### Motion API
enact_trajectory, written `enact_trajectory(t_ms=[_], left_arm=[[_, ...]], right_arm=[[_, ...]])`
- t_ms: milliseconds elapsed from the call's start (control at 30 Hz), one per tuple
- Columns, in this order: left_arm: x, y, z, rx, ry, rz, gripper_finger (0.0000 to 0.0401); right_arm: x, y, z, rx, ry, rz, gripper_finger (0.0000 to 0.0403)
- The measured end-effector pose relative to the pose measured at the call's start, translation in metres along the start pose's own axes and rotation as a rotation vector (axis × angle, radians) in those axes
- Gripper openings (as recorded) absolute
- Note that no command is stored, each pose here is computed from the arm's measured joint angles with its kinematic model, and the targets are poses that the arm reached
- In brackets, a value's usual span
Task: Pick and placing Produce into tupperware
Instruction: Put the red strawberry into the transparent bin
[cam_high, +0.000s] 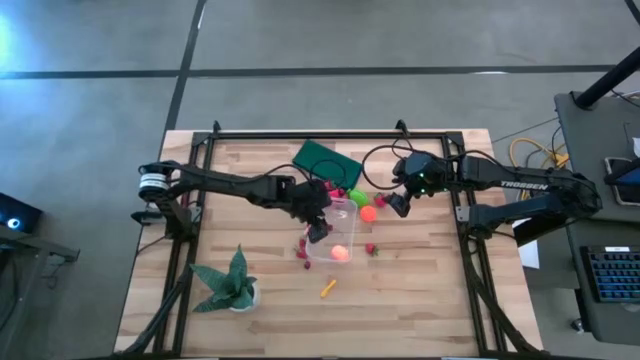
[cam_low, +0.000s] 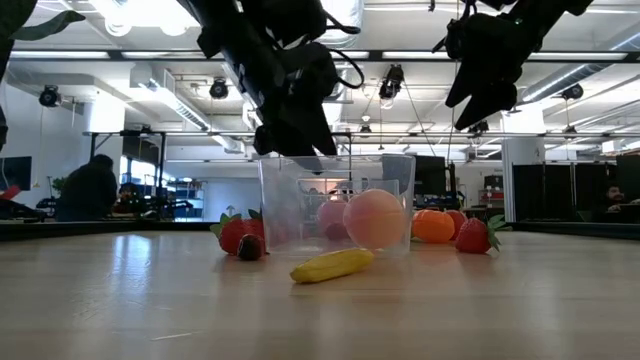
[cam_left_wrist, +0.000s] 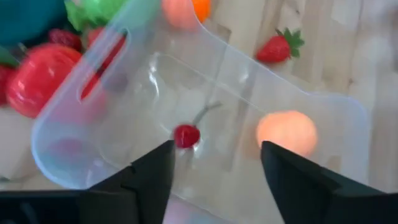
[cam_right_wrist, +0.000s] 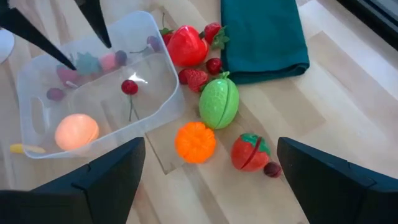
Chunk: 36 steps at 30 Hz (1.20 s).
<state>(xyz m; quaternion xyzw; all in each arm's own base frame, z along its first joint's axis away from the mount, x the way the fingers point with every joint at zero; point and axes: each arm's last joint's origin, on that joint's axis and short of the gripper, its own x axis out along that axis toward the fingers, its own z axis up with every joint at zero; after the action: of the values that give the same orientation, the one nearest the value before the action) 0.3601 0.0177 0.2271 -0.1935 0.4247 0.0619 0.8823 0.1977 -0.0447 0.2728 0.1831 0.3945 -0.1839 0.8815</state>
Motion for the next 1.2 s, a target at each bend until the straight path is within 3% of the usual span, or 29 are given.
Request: enact_trajectory(t_ms=[167,300,467,600,767,933,1033,1200], left_arm=[[-0.025,-0.025,-0.007,0.104,-0.003,-0.029,0.0247],[-0.040,-0.040,-0.017,0.266,-0.036,0.071,0.0244],[-0.040,-0.034,-0.033,0.246,0.040,0.139,0.0239],[-0.038,-0.028,-0.043,0.217,0.123,0.171,0.0239],[-0.038,-0.027,-0.044,0.234,0.136,0.176,0.0239],[-0.038,-0.025,-0.043,0.252,0.138,0.178,0.0239],[-0.038,-0.025,-0.043,0.251,0.138,0.178,0.0239],[-0.038,-0.025,-0.043,0.251,0.138,0.178,0.0239]], right_arm=[[0.000,0.000,0.000,-0.048,-0.001,0.000,0.0357],[0.000,0.000,0.000,-0.081,-0.004,-0.001,0.0357],[0.004,-0.002,-0.006,-0.118,0.033,-0.009,0.0357],[0.009,-0.013,-0.020,-0.142,0.147,-0.055,0.0357],[0.028,-0.035,-0.043,-0.032,0.246,-0.034,0.0357],[0.047,-0.039,-0.055,0.026,0.222,0.007,0.0357],[0.055,-0.040,-0.052,0.018,0.185,-0.030,0.0357],[0.072,-0.042,-0.042,-0.124,0.120,-0.135,0.0357]])
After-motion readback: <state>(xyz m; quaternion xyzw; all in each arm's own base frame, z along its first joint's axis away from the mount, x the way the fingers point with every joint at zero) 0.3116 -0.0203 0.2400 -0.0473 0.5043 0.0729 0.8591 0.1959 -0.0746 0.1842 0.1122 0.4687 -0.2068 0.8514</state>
